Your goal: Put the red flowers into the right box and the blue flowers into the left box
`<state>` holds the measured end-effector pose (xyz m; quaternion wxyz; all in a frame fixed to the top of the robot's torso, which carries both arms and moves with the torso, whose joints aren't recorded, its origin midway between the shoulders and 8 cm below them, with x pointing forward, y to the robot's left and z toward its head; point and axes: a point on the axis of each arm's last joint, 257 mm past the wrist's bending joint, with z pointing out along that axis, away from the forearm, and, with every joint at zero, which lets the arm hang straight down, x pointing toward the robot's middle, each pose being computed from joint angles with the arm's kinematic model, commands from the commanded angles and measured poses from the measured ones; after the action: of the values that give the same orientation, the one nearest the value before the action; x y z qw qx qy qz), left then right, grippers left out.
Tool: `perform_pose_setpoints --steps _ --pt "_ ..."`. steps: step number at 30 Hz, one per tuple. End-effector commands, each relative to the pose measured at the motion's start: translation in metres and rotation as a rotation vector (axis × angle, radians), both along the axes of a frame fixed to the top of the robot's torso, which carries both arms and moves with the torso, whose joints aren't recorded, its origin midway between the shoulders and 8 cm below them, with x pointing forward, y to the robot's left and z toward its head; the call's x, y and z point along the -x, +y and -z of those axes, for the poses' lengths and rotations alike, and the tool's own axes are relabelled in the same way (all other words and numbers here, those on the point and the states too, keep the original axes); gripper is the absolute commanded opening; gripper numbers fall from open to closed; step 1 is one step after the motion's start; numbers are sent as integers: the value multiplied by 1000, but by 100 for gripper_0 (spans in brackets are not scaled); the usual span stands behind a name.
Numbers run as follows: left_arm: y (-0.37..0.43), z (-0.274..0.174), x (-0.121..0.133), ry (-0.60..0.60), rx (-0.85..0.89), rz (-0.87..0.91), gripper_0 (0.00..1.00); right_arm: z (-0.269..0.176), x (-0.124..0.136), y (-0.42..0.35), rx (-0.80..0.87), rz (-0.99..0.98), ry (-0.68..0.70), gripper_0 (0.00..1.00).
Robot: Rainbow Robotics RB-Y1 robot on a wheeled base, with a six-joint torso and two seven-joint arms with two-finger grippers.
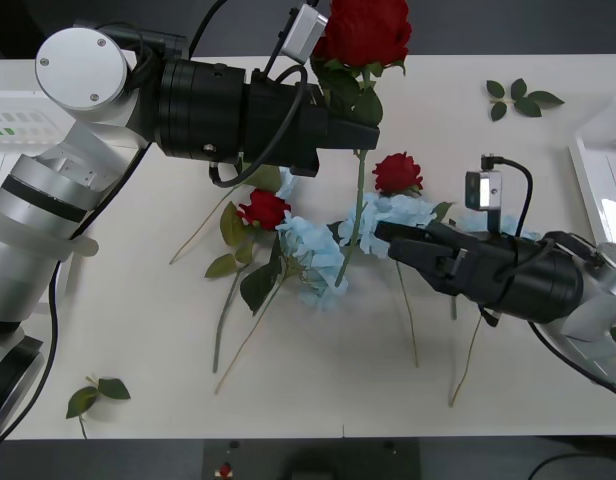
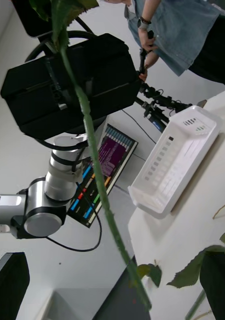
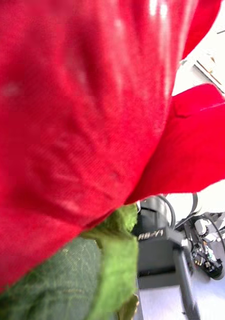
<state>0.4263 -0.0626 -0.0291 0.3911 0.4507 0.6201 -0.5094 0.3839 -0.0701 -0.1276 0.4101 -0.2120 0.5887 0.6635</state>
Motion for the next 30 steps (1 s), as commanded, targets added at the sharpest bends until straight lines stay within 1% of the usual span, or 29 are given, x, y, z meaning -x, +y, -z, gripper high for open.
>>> perform_pose_setpoints --steps 1,6,15,30 --pt "-8 -20 8 -20 14 24 0 -28 -11 24 -19 3 -87 100" --pt "-8 -20 8 -20 14 24 0 -39 -20 53 -30 9 -128 100" --pt "-8 -20 8 -20 14 24 0 -49 -21 81 -57 -20 -129 100" --pt "-8 -20 8 -20 14 24 0 -28 -18 90 -10 -30 -97 100"
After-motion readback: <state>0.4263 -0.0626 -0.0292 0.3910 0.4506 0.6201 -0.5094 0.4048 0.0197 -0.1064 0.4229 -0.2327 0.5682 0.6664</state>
